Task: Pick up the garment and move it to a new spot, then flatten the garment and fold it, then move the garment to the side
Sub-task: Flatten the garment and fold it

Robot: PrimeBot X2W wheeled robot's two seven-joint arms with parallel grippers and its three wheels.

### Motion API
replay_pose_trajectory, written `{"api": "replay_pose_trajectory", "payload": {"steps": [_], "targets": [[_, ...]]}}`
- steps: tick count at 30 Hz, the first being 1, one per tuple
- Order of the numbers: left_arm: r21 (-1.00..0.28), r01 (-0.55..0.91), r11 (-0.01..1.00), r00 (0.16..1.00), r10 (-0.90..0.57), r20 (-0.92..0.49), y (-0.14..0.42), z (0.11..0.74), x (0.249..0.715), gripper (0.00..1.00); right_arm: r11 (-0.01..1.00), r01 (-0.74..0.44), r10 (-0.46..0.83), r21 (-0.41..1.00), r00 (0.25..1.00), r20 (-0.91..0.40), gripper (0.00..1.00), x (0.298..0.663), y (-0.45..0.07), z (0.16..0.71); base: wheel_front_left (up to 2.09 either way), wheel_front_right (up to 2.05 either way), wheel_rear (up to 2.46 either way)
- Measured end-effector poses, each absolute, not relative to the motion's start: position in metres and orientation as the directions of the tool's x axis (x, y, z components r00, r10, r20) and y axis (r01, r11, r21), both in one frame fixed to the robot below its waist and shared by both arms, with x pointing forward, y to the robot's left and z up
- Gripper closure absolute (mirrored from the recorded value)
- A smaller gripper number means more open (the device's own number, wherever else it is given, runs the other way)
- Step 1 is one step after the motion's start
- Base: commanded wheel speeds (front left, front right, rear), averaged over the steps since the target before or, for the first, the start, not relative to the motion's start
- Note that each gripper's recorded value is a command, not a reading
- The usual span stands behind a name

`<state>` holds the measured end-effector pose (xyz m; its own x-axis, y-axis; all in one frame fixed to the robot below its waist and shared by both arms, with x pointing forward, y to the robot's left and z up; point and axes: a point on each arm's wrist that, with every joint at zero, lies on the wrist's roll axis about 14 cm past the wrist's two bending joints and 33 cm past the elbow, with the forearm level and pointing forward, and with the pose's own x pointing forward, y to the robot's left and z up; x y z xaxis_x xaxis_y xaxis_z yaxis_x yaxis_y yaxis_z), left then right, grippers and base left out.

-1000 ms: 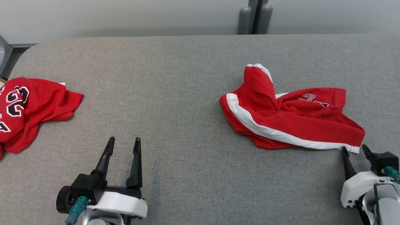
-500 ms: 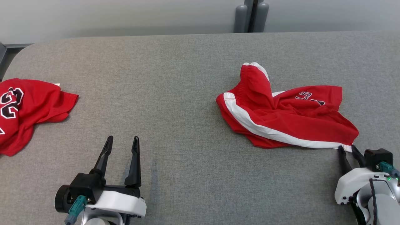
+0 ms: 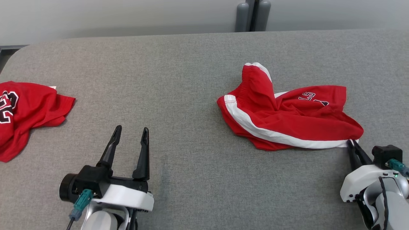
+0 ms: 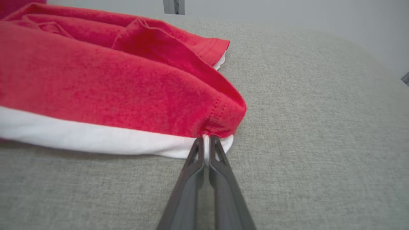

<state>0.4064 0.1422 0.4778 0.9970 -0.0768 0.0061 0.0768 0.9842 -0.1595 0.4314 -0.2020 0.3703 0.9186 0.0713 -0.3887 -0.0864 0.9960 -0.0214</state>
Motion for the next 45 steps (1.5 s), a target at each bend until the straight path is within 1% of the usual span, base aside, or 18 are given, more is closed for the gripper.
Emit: {"api": "replay_pose_trajectory", "payload": {"steps": [4, 8, 11, 13, 16, 21, 25, 31, 34, 41, 45], "targets": [[-0.162, 0.172, 0.972, 0.985, -0.164, 0.059, 0.119, 0.493, 0.418, 0.0, 0.996, -0.078, 0.064, -0.034, 0.951, -0.302, 1.0, 0.434, -0.207, 0.394, 0.0, 0.0, 0.0], [-0.145, 0.317, 0.937, 0.948, -0.308, 0.078, 0.081, 0.499, 0.428, 0.0, 0.996, -0.07, 0.055, -0.051, 0.968, -0.246, 1.0, 0.424, -0.21, 0.408, 0.0, 0.0, 0.0], [-0.102, 0.437, 0.894, 0.899, -0.437, 0.02, 0.047, 0.496, 0.437, 0.0, 0.995, -0.068, 0.051, -0.07, 0.973, -0.224, 1.0, 0.415, -0.212, 0.414, 0.0, 0.0, 0.0], [-0.063, 0.507, 0.86, 0.859, -0.51, -0.044, 0.026, 0.492, 0.443, 0.0, 0.995, -0.07, 0.052, -0.074, 0.974, -0.221, 1.0, 0.41, -0.211, 0.415, 0.0, 0.0, 0.0], [-0.019, 0.563, 0.826, 0.82, -0.561, -0.111, 0.009, 0.491, 0.453, 0.0, 0.994, -0.072, 0.052, -0.083, 0.972, -0.229, 1.0, 0.404, -0.211, 0.412, 0.0, 0.0, 0.0], [0.029, 0.606, 0.795, 0.779, -0.586, -0.224, -0.006, 0.479, 0.47, 0.0, 0.994, -0.085, 0.066, -0.069, 0.968, -0.241, 1.0, 0.402, -0.204, 0.407, 0.0, 0.0, 0.0], [0.034, 0.63, 0.776, 0.74, -0.586, -0.33, -0.013, 0.461, 0.477, 0.0, 0.994, -0.092, 0.073, -0.059, 0.964, -0.257, 1.0, 0.4, -0.201, 0.401, 0.0, 0.0, 0.0], [0.041, 0.653, 0.756, 0.708, -0.591, -0.386, -0.021, 0.453, 0.487, 0.0, 0.993, -0.102, 0.083, -0.057, 0.959, -0.27, 1.0, 0.401, -0.198, 0.396, 0.0, 0.0, 0.0], [0.031, 0.679, 0.733, 0.674, -0.607, -0.42, -0.03, 0.446, 0.485, 0.0, 0.993, -0.104, 0.085, -0.054, 0.957, -0.277, 1.0, 0.402, -0.197, 0.394, 0.0, 0.0, 0.0], [-0.049, 0.755, 0.654, 0.552, -0.673, -0.493, -0.059, 0.43, 0.457, 0.0, 0.992, -0.106, 0.084, -0.062, 0.955, -0.285, 1.0, 0.404, -0.201, 0.391, 0.0, 0.0, 0.0], [-0.062, 0.771, 0.634, 0.521, -0.684, -0.511, -0.058, 0.425, 0.449, 0.0, 0.993, -0.102, 0.08, -0.063, 0.956, -0.282, 1.0, 0.405, -0.203, 0.392, 0.0, 0.0, 0.0]]}}
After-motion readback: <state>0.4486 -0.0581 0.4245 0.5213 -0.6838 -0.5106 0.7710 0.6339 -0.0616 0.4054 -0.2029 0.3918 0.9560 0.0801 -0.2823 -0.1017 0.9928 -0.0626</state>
